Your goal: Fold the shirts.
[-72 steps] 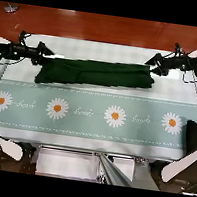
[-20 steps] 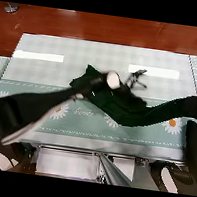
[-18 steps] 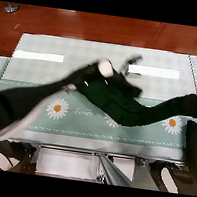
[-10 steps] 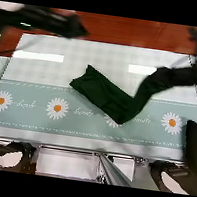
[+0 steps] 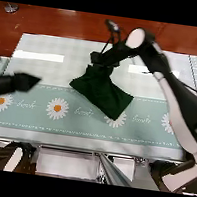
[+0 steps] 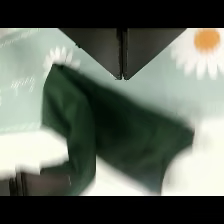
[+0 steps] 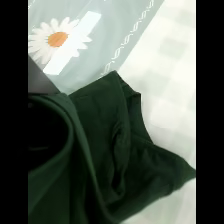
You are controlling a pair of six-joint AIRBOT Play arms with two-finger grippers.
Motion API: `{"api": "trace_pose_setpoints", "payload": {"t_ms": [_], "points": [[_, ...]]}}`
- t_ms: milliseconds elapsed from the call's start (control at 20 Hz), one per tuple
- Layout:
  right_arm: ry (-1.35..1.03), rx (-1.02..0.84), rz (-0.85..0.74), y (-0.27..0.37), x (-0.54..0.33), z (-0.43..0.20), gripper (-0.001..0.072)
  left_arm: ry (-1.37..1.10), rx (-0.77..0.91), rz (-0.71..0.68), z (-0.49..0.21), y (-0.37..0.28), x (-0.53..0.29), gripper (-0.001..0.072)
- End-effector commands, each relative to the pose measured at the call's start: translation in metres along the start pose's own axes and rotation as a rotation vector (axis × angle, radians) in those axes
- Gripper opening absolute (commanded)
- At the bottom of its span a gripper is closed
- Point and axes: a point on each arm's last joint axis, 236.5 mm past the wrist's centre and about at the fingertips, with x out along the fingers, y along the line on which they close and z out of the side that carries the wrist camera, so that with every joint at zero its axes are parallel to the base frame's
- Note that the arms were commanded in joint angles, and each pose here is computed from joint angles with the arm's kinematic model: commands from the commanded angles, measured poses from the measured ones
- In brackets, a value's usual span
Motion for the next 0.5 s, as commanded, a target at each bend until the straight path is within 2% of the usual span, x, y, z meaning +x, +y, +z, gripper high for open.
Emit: {"api": "trace_pose_setpoints", "payload": {"t_ms": [0, 50, 100, 300, 350, 450], "points": [[0.055, 0.096, 0.09, 0.01, 0.06, -0.007, 0.0108, 0.078, -0.115, 0.039, -0.076, 0.032, 0.019, 0.0018], [0.084, 0.115, 0.11, 0.012, 0.065, -0.014, 0.0489, 0.096, -0.133, 0.043, -0.084, 0.036, 0.024, 0.0018], [0.118, 0.099, 0.127, 0.011, 0.063, -0.02, 0.0633, 0.101, -0.145, 0.048, -0.087, 0.04, 0.027, 0.0018], [0.198, 0.076, 0.113, -0.022, -0.027, -0.02, 0.0631, 0.035, -0.156, 0.079, -0.072, 0.052, 0.031, 0.0018], [0.187, 0.061, 0.071, -0.038, -0.067, -0.019, 0.0631, 0.023, -0.158, 0.083, -0.069, 0.053, 0.032, 0.0019], [0.121, 0.027, -0.156, -0.085, -0.153, -0.021, 0.0631, 0.015, -0.157, 0.086, -0.067, 0.054, 0.032, 0.0019]]}}
